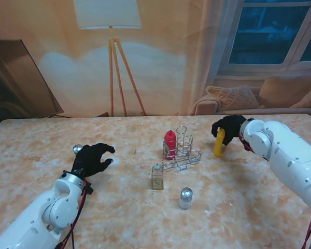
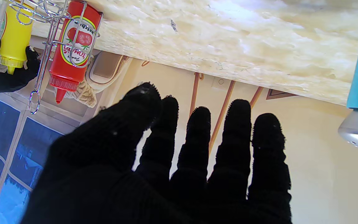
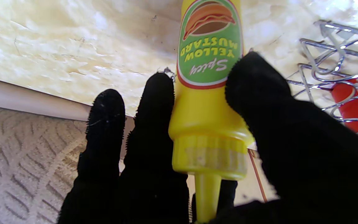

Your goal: Place the seasoning bottles into the rack

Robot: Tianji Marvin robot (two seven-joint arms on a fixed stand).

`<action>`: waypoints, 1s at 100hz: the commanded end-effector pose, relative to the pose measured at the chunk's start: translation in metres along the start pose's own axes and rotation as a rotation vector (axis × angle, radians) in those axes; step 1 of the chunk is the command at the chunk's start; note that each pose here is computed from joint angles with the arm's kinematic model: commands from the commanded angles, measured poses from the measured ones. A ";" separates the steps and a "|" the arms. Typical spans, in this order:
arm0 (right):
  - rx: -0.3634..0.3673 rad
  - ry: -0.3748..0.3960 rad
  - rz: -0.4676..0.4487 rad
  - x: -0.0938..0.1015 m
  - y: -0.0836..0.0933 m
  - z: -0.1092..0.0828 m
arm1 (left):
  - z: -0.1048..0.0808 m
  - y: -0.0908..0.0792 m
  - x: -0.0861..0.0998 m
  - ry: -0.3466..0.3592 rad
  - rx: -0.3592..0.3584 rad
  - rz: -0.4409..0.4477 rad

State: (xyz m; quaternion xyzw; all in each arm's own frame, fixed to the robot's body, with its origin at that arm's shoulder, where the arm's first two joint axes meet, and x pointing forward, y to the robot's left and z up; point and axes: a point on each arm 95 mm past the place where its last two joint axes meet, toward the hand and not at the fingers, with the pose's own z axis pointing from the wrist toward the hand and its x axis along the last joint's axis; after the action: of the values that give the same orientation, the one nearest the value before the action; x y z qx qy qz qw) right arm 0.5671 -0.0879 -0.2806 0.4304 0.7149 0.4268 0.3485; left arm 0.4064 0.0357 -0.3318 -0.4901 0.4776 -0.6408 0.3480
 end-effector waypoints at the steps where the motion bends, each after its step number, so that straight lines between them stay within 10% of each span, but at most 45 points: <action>1: 0.009 0.007 0.009 0.006 -0.007 0.003 | -0.001 0.001 0.002 0.000 -0.013 -0.001; 100: -0.193 0.082 0.003 0.022 0.058 -0.013 | -0.001 0.001 0.003 0.000 -0.012 -0.004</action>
State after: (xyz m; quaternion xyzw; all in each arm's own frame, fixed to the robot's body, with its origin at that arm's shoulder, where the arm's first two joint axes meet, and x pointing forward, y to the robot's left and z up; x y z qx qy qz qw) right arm 0.5640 -0.0701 -0.2339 0.3878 0.6828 0.5006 0.3644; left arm 0.4059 0.0343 -0.3305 -0.4899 0.4774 -0.6414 0.3475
